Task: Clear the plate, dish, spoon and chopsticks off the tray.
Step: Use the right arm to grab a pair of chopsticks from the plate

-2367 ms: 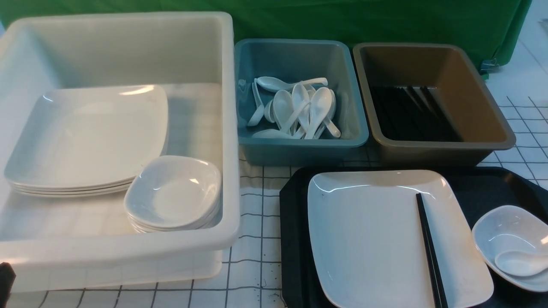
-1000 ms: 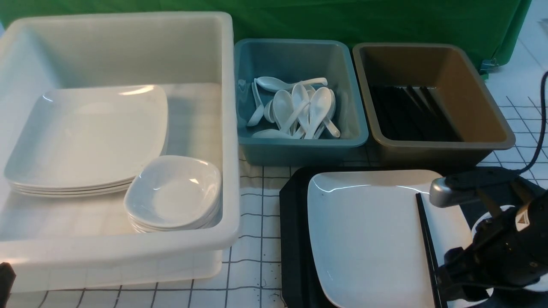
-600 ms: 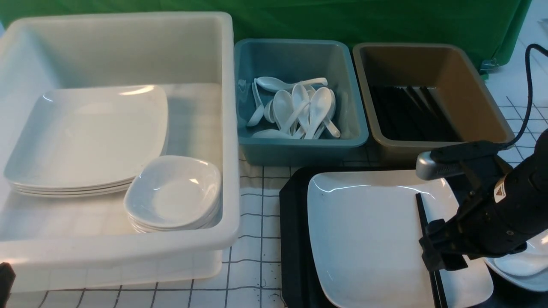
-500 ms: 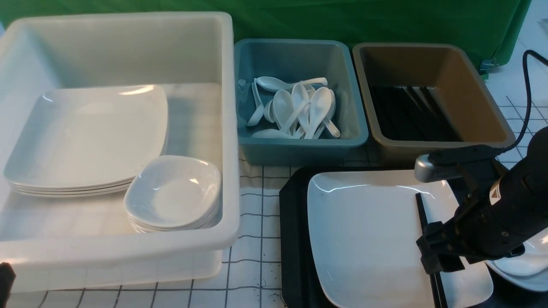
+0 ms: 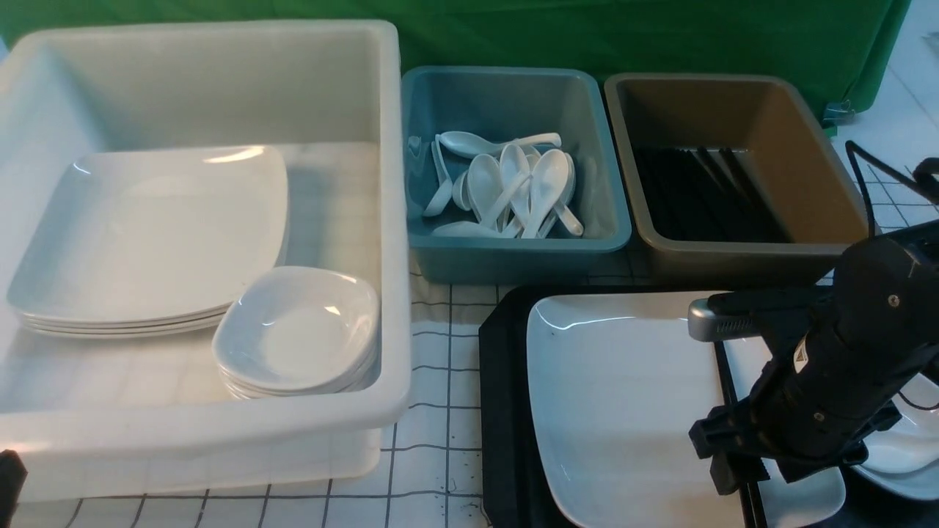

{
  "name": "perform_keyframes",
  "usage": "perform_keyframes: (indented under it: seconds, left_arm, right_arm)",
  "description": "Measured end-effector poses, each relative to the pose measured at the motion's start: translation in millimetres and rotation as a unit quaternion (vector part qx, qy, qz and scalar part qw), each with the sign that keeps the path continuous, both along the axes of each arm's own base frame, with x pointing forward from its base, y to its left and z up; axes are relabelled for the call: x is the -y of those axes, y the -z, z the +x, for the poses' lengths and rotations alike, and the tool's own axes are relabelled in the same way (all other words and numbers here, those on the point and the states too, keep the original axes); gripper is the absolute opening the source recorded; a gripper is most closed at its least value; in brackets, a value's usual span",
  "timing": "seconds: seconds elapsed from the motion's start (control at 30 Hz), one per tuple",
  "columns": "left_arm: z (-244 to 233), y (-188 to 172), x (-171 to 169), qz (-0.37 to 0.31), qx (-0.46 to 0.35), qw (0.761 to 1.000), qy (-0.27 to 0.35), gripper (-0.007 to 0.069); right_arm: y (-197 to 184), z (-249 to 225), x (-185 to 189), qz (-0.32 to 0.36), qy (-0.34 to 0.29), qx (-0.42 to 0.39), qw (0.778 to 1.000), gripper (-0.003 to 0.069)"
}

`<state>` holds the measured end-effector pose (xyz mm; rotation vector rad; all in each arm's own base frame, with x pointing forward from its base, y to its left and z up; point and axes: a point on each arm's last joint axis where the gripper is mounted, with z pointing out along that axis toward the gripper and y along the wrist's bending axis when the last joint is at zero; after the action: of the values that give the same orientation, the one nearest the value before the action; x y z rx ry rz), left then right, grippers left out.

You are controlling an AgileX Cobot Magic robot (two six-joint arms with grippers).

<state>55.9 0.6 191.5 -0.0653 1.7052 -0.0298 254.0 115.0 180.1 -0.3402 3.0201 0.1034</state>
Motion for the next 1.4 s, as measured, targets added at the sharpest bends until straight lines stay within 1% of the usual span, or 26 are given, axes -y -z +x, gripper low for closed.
perform_keyframes:
  seconds: [0.17, 0.57, 0.67, 0.7, 0.73, 0.83, 0.87, 1.07, 1.23, 1.33, 1.4]
  left_arm:
    - [0, 0, 0, 0.0, 0.0, 1.0, 0.0, 0.002]
    - [0, 0, 0, 0.0, 0.0, 1.0, 0.0, 0.002]
    - [0, 0, 0, 0.0, 0.0, 1.0, 0.0, 0.002]
    - [0, 0, 0, 0.0, 0.0, 1.0, 0.0, 0.002]
    - [0, 0, 0, 0.0, 0.0, 1.0, 0.0, 0.002]
    - [0, 0, 0, 0.0, 0.0, 1.0, 0.0, 0.002]
    - [0, 0, 0, 0.0, 0.0, 1.0, 0.0, 0.002]
    - [0, 0, 0, 0.0, 0.0, 1.0, 0.0, 0.002]
    - [0, 0, 0, 0.0, 0.0, 1.0, 0.0, 0.002]
    - [0, 0, 0, 0.0, 0.0, 1.0, 0.0, 0.002]
    - [0, 0, 0, 0.0, 0.0, 1.0, 0.0, 0.002]
  right_arm:
    - [3, 1, 0, -0.002, 0.002, -0.004, 1.0, 0.0425]
    - [8, 5, -2, 0.001, 0.003, 0.002, 1.0, 0.0399]
    - [8, 5, -2, 0.002, 0.003, 0.005, 1.0, 0.0326]
    - [8, 5, -2, 0.002, 0.003, 0.006, 1.0, 0.0289]
    - [8, 5, -2, 0.002, 0.003, 0.006, 1.0, 0.0281]
    - [8, 6, -2, 0.003, 0.003, 0.008, 1.0, 0.0149]
    - [8, 6, -2, 0.003, 0.003, 0.008, 1.0, 0.0125]
    - [1, 1, 0, 0.0, 0.002, 0.0, 1.0, 0.0124]
    - [-41, -13, 5, 0.013, -0.003, 0.027, 1.0, 0.0124]
    - [-87, -17, 8, 0.038, -0.007, 0.103, 0.994, 0.0124]
    - [-118, -12, 10, 0.052, -0.007, 0.171, 0.984, 0.0124]
